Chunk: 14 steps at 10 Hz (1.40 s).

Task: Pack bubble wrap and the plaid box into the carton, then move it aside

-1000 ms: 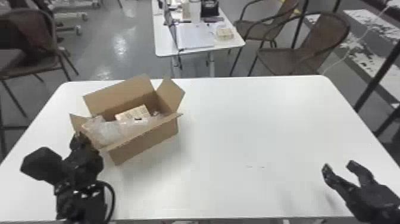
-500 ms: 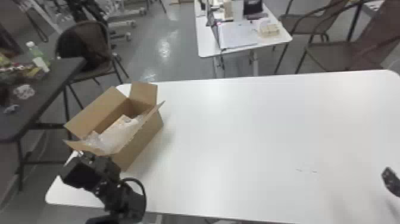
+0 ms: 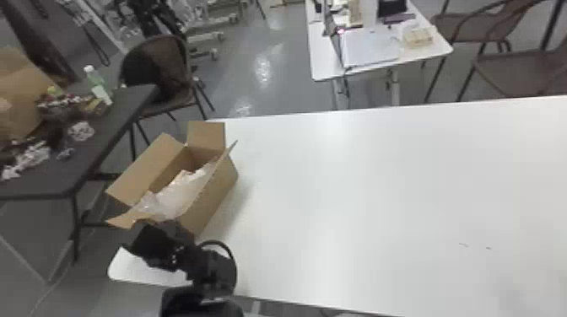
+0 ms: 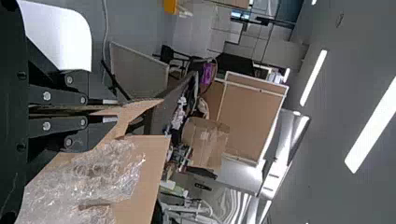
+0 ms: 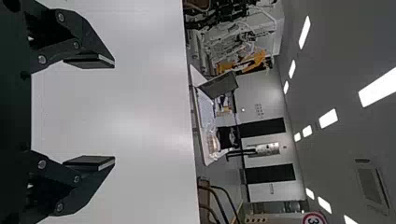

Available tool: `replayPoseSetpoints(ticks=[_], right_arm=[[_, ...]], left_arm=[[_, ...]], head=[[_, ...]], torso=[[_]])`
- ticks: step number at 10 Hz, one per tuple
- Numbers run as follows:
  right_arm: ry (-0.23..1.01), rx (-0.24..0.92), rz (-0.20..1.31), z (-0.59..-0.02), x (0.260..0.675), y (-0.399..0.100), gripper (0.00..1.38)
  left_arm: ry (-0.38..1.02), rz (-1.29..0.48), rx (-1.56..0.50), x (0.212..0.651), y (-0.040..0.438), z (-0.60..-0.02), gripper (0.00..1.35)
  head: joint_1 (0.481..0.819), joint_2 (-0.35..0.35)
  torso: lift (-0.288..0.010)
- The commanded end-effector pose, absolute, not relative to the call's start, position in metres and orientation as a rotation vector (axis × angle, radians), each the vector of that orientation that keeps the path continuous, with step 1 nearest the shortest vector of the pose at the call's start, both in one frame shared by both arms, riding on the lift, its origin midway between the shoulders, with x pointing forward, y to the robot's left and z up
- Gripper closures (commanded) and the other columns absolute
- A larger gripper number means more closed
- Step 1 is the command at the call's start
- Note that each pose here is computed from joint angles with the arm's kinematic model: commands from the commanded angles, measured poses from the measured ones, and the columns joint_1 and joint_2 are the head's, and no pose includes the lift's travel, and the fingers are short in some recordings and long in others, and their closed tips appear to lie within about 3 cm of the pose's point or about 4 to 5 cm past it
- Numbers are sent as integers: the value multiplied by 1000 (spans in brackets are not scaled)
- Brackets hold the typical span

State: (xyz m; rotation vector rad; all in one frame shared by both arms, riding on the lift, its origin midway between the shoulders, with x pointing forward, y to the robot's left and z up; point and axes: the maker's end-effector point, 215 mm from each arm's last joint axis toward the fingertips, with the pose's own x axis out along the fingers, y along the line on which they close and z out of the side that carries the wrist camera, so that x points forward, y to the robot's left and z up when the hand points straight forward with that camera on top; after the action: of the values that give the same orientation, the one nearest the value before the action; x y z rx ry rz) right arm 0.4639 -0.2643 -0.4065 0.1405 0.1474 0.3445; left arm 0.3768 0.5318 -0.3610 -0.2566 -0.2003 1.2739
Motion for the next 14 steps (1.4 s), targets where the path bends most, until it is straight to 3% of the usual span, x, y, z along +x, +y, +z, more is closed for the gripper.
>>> replayPoseSetpoints(ticks=[1, 2, 3, 4, 6, 8, 10, 14], right_arm=[[150, 144, 348, -407, 464, -263, 522], [150, 145, 351, -408, 463, -262, 522], [149, 144, 352, -406, 460, -262, 522], [143, 141, 353, -402, 458, -262, 522], [128, 109, 357, -389, 453, -261, 522], [97, 42, 352, -378, 439, -264, 522], [88, -7, 355, -380, 430, -263, 524], [136, -113, 292, -418, 385, -266, 524]], left_arm=[[-245, 1244, -297, 383, 522, -354, 619], [-287, 1196, -306, 383, 507, -345, 188], [-312, 1121, -317, 385, 486, -331, 55], [-333, 1035, -315, 385, 464, -312, 125], [-357, 854, -253, 375, 405, -271, 140], [-361, 586, -138, 393, 337, -244, 147], [-232, 330, -16, 401, 298, -284, 147], [7, 182, 104, 356, 282, -379, 148]], head=[[695, 347], [695, 342], [695, 330], [695, 306], [695, 262], [695, 179], [695, 73], [695, 20]], torso=[[-137], [-137], [-137], [-137], [-137], [-137], [-137], [-137]])
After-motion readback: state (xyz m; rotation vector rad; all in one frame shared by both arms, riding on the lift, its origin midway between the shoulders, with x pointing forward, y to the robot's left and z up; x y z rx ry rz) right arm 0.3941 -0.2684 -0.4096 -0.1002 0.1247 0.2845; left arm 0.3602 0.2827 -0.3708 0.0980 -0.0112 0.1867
